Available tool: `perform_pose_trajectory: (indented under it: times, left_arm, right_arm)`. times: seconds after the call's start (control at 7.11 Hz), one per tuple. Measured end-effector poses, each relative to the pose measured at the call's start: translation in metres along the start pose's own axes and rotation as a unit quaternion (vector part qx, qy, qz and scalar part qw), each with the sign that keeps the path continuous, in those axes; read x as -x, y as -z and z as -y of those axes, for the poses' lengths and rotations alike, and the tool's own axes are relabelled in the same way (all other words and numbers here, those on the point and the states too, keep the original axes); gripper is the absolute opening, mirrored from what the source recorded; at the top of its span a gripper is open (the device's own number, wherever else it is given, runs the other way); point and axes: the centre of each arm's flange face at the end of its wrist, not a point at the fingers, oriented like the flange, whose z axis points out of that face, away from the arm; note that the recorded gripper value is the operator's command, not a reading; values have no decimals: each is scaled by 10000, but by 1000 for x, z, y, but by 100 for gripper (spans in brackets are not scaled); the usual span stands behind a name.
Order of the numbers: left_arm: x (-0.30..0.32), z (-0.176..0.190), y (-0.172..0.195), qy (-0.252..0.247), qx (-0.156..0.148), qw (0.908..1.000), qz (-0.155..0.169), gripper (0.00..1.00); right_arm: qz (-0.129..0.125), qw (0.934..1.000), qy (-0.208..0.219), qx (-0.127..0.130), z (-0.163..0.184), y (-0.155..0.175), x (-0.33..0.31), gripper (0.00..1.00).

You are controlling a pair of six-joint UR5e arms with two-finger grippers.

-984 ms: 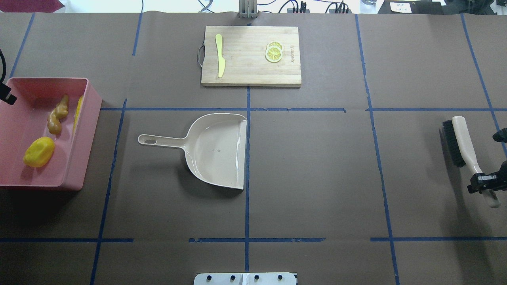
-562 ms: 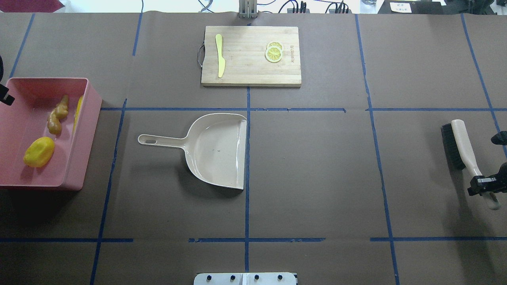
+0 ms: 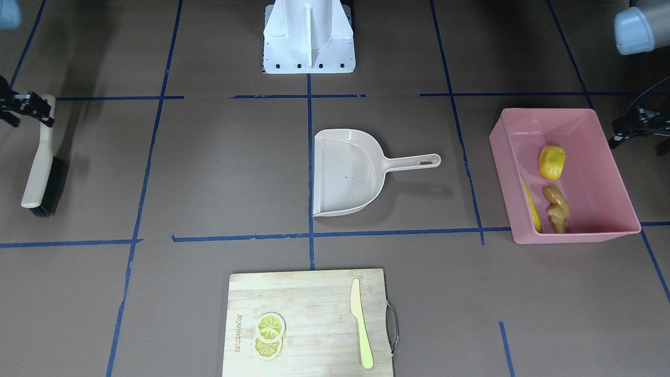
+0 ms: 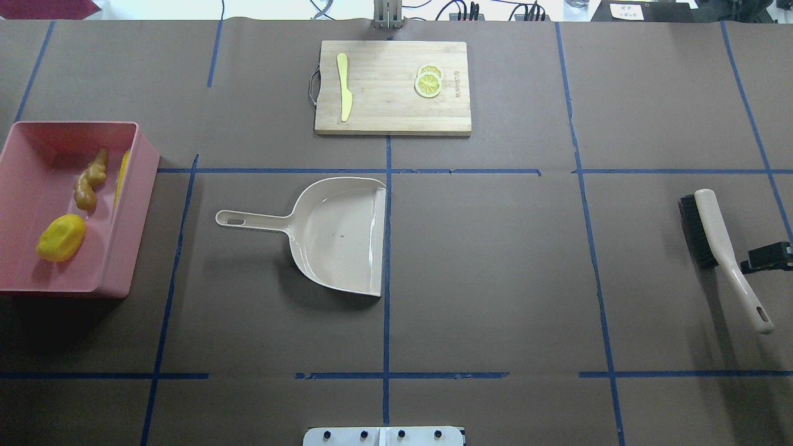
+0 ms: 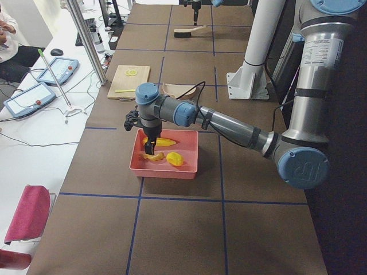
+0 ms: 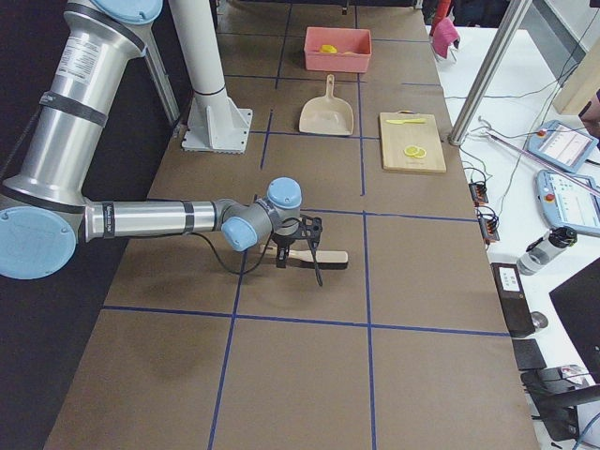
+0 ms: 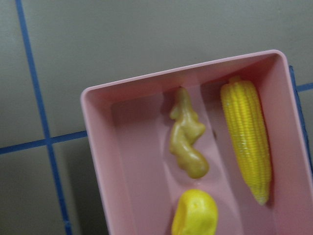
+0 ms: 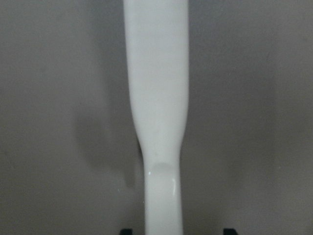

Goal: Sweep and dump trash into bin

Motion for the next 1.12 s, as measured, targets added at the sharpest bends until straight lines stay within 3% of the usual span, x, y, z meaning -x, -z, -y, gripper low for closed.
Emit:
perform_pose_trajectory:
  times: [0.28, 0.56, 0.84, 1.12]
  left_arm:
    - [62, -12, 12, 520, -22, 9984, -199, 100]
    - [115, -26, -1, 478, 108, 9979, -426, 100]
    - [142, -49, -20, 506, 271, 9973, -456, 100]
    - [142, -51, -19, 444, 247, 9977, -444, 100]
  right_arm:
    - [-138, 9997, -129, -182, 29, 36, -33, 100]
    - [-361, 9993, 64, -85, 58, 61, -58, 100]
    - [-426, 9990, 146, -78, 77, 72, -82, 100]
    - [-449, 9987, 224, 7, 98, 67, -90, 100]
